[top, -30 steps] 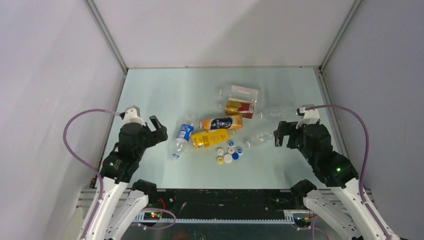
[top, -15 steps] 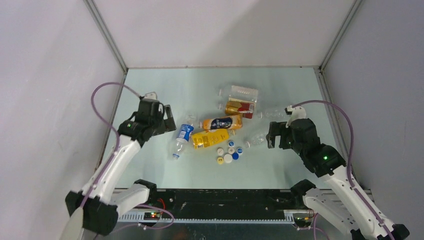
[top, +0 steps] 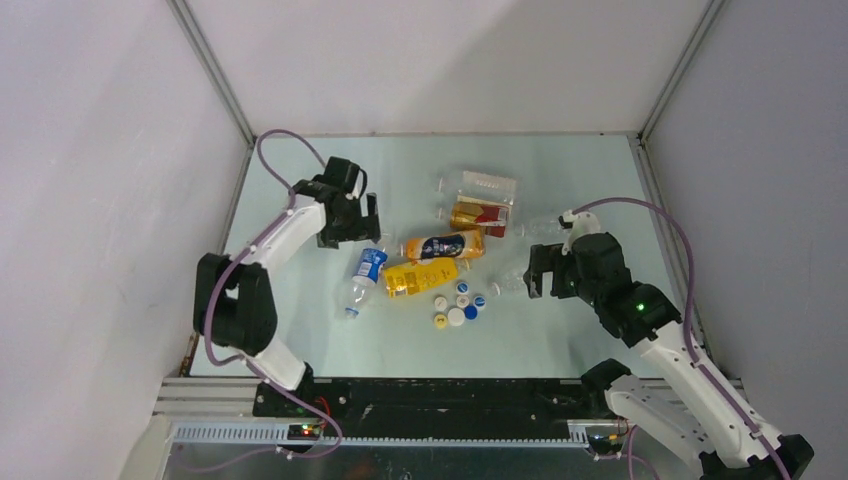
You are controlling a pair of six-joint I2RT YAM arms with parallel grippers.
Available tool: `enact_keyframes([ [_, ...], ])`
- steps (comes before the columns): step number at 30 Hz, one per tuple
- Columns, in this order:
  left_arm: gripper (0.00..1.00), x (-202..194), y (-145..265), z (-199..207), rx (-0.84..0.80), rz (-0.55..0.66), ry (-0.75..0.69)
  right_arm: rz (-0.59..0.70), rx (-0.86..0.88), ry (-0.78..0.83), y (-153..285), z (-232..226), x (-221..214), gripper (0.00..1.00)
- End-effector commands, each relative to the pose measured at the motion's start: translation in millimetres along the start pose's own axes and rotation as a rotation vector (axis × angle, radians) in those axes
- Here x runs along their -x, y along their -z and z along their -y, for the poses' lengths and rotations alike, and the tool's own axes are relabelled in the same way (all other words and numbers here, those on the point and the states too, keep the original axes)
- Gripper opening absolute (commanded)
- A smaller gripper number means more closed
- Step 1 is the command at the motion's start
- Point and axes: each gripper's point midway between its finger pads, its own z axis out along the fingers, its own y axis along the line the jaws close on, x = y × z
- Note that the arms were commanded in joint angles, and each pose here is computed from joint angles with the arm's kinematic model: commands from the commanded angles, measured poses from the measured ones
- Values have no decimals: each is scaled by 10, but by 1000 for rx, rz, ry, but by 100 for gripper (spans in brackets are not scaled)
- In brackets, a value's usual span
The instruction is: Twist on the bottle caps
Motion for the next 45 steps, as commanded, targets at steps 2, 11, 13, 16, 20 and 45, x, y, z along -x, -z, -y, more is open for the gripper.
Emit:
enact_keyframes([
  [2,100,-30,-178,248,-83,-61,-28,25,47,5,-60,-105,70,99],
  [11,97,-249,-530,347,-112,-156,7,2,102,6,-166,-234,30,99],
  [13,95,-281,-586,351,-111,-164,23,3,116,12,-186,-272,37,99],
  [16,92,-312,-653,351,-107,-164,52,7,140,21,-212,-335,53,99],
  [20,87,-301,-687,291,-80,-132,97,27,168,26,-239,-421,110,99],
  [45,55,54,422,189,-377,215,779,305,678,208,-160,-2115,504,92],
])
